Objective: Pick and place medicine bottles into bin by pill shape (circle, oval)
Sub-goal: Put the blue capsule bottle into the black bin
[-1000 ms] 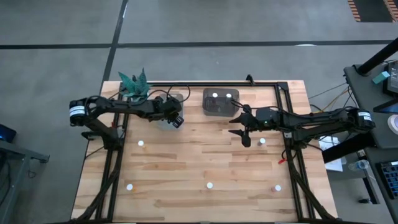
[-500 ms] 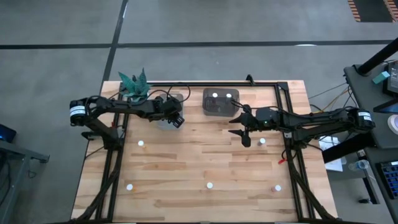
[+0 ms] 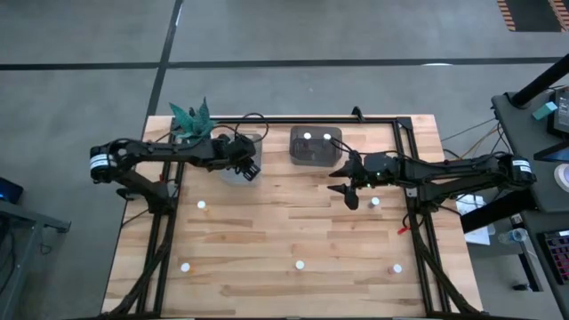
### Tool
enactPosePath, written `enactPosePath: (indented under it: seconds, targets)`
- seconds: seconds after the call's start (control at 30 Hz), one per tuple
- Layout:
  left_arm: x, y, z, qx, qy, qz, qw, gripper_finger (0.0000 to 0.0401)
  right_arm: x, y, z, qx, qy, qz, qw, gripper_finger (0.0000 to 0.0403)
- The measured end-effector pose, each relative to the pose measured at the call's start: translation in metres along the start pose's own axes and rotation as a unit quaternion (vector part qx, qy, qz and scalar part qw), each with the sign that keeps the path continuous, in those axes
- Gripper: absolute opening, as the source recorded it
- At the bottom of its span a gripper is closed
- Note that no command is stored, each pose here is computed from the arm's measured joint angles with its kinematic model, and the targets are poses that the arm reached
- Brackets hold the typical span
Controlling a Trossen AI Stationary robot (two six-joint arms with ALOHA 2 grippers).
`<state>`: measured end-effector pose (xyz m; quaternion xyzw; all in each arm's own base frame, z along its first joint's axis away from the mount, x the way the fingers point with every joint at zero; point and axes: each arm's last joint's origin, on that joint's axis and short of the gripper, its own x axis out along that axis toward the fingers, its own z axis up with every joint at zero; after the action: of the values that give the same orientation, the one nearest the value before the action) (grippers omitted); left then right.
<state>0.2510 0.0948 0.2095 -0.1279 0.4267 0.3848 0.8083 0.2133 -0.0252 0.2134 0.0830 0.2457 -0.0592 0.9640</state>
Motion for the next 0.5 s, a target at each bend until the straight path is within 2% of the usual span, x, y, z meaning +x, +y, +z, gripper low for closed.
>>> enactPosePath:
  seconds: [0.27, 0.37, 0.5]
  targets:
    - [-0.034, 0.010, 0.012, -0.013, -0.065, -0.020, 0.998, 0.0174, -0.013, 0.004, 0.010, 0.089, 0.122, -0.023, 0.988, 0.0201]
    - [-0.047, 0.012, 0.018, -0.023, -0.114, -0.038, 0.992, 0.0174, -0.020, 0.006, 0.013, 0.122, 0.170, -0.038, 0.977, 0.0201]
    - [-0.066, 0.009, 0.025, -0.007, -0.190, -0.067, 0.980, 0.0173, -0.030, 0.009, 0.012, 0.181, 0.224, -0.062, 0.956, 0.0201]
